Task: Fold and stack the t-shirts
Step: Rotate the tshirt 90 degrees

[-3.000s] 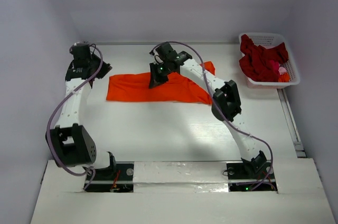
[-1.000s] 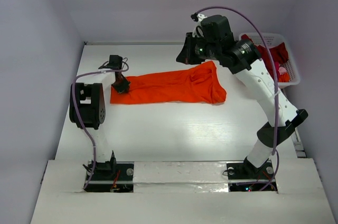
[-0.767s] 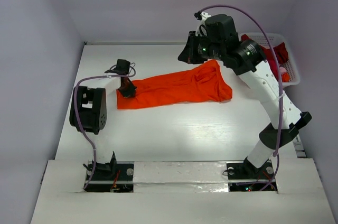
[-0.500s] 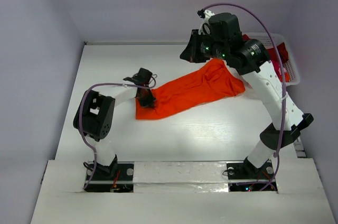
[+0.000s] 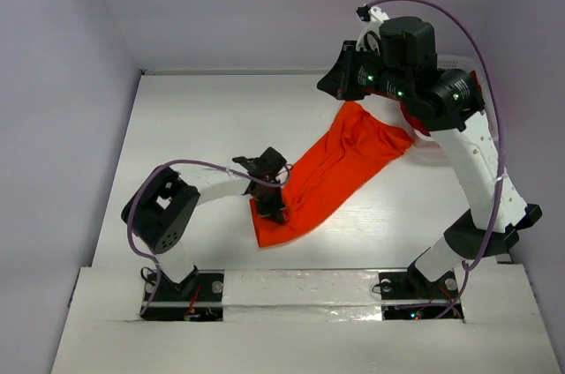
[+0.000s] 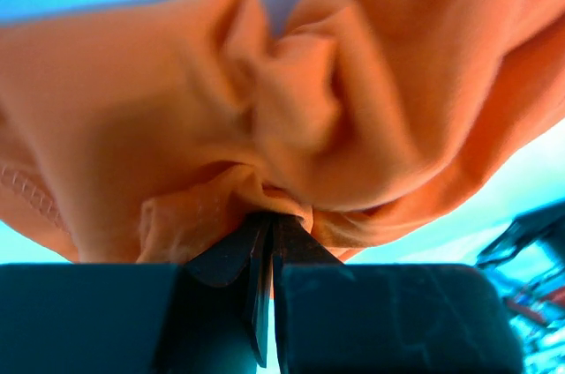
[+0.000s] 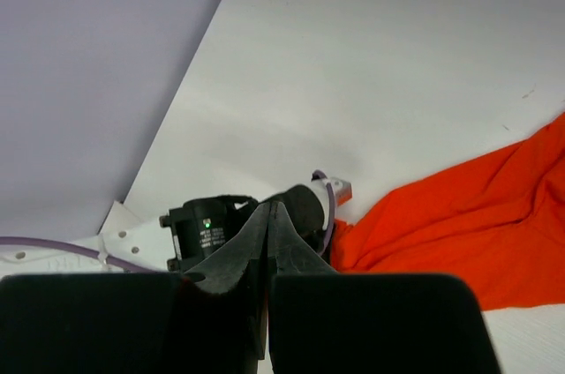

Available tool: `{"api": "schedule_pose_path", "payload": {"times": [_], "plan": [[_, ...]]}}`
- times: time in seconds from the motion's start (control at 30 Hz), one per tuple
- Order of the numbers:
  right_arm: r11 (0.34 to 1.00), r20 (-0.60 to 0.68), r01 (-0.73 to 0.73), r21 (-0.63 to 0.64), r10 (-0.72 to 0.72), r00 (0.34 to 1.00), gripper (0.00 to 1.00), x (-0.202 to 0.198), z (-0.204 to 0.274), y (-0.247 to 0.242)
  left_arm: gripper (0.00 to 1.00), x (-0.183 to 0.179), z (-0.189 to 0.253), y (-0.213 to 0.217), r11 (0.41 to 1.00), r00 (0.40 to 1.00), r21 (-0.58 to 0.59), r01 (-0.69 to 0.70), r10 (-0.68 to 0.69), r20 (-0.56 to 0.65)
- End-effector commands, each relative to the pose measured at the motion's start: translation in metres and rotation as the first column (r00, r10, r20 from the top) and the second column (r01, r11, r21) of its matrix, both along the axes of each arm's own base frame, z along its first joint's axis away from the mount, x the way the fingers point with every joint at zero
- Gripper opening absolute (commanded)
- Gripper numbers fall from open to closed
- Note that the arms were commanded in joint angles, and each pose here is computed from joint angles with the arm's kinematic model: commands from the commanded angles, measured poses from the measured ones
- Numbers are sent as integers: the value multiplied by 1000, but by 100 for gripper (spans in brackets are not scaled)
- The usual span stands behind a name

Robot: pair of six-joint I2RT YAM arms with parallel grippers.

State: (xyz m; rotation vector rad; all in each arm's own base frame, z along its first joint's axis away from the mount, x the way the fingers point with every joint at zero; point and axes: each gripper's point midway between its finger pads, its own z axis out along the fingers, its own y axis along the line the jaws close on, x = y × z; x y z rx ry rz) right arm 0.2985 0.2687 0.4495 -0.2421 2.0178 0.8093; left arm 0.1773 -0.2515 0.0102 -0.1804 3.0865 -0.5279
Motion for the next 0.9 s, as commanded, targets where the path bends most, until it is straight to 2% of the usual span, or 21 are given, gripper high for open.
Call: {"api": "schedule_pose_path", "payload": {"times": [0.0,0.27,0.5,0.57,0.7,0.77,0.8,0.87], "plan": [[1000,63,9,27,-11,998,0,-10,24,-13,0,-102,-35,79,929,953,322,181,-85,-291],[999,57,-3,52,0,998,0,-26,22,-20,0,-142,-28,62,917,927,290,273,-170,-334],[998,57,-15,62,11,998,0,-42,15,-29,0,-174,-11,50,919,913,261,294,-190,-361],[998,50,-17,58,14,999,0,-44,8,-30,0,-173,-3,48,919,919,273,285,-181,-350],[997,47,-27,76,23,999,0,-51,4,-32,0,-150,22,39,914,952,315,254,-180,-247],[997,40,-27,77,24,999,0,-51,1,-31,0,-134,43,24,924,965,301,238,-190,-180],[997,39,-26,78,23,999,0,-51,0,-31,0,-128,51,30,911,970,342,230,-187,-153],[996,41,-24,86,21,999,0,-52,3,-31,0,-113,77,19,915,977,344,212,-194,-88]]}}
